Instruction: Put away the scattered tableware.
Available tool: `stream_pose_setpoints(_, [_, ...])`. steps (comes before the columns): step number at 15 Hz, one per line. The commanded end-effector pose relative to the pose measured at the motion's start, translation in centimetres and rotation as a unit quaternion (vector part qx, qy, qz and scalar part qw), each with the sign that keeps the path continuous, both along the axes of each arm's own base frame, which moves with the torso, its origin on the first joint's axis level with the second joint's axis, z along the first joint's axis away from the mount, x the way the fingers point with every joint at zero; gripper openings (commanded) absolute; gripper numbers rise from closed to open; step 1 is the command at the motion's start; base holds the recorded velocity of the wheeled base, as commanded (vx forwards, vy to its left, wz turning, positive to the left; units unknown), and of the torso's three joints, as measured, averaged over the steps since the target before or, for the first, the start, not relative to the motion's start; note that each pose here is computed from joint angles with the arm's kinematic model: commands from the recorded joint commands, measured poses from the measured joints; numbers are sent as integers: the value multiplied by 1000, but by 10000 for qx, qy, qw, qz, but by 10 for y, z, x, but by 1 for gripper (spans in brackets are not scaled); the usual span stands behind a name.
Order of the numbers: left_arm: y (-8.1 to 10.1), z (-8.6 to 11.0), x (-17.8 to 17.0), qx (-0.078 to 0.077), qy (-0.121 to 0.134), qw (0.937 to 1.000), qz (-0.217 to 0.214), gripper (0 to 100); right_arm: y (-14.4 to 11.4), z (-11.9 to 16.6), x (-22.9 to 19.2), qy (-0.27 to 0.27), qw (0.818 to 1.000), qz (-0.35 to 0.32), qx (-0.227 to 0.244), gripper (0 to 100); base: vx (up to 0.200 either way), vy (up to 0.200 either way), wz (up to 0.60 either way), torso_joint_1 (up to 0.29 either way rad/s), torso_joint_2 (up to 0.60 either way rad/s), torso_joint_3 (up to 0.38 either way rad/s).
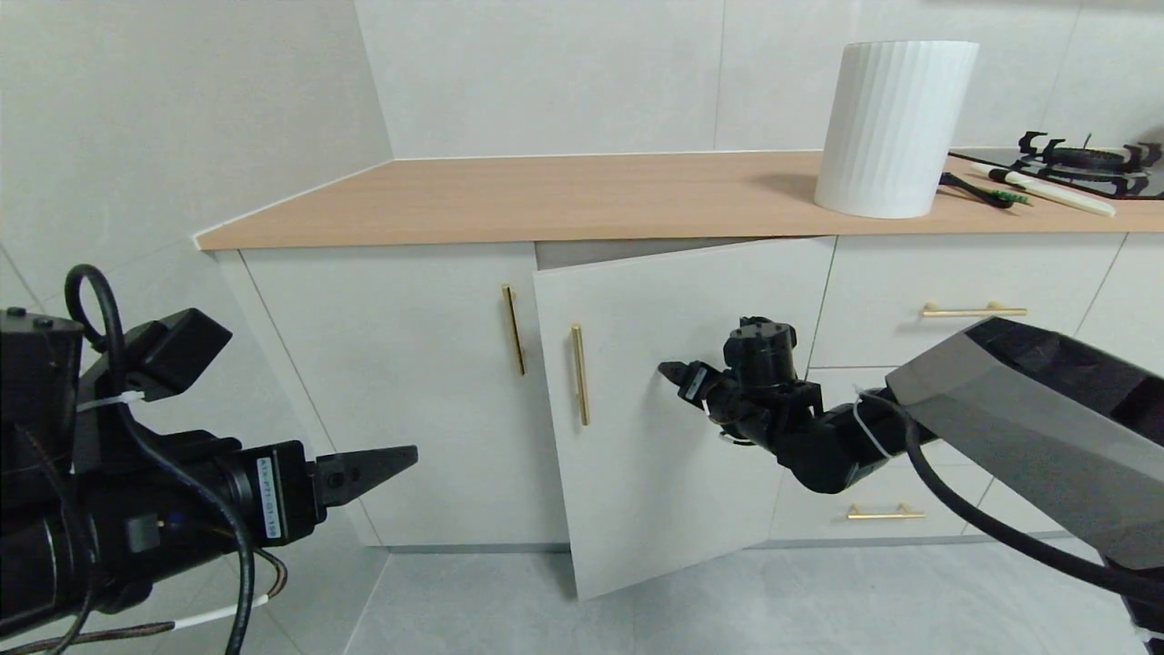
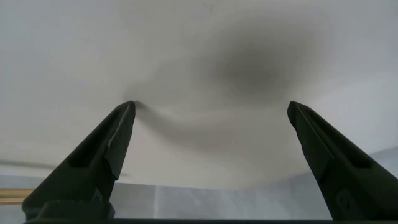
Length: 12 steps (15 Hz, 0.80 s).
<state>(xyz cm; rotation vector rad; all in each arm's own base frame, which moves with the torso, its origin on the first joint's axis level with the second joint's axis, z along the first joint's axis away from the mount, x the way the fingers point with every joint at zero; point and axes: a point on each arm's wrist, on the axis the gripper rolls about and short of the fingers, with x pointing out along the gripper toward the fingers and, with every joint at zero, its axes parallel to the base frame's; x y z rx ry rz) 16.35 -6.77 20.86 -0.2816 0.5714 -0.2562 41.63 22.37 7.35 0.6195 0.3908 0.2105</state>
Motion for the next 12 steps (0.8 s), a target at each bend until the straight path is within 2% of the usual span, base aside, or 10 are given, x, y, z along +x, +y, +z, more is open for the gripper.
stream_pose_setpoints(1, [0,0,1,-1,8,10000,1,100,0,-13,10,52,9999,-117,46,100,0,0,0,0,0,0])
stream_pose_setpoints(3, [0,0,1,2,7,10000,8,100,-4,-10,17,30,9994,-239,227,100,0,0,0,0,0,0])
stream_pose_setpoints(6, [0,-1,1,2,15,10000,1,100,-12,-15,36,52,9974,-693,193,100,0,0,0,0,0,0])
stream_pose_setpoints(12, [0,-1,1,5,22,10000,1,100,-16,-14,43,67,9963,-818,268,100,0,0,0,0,0,0])
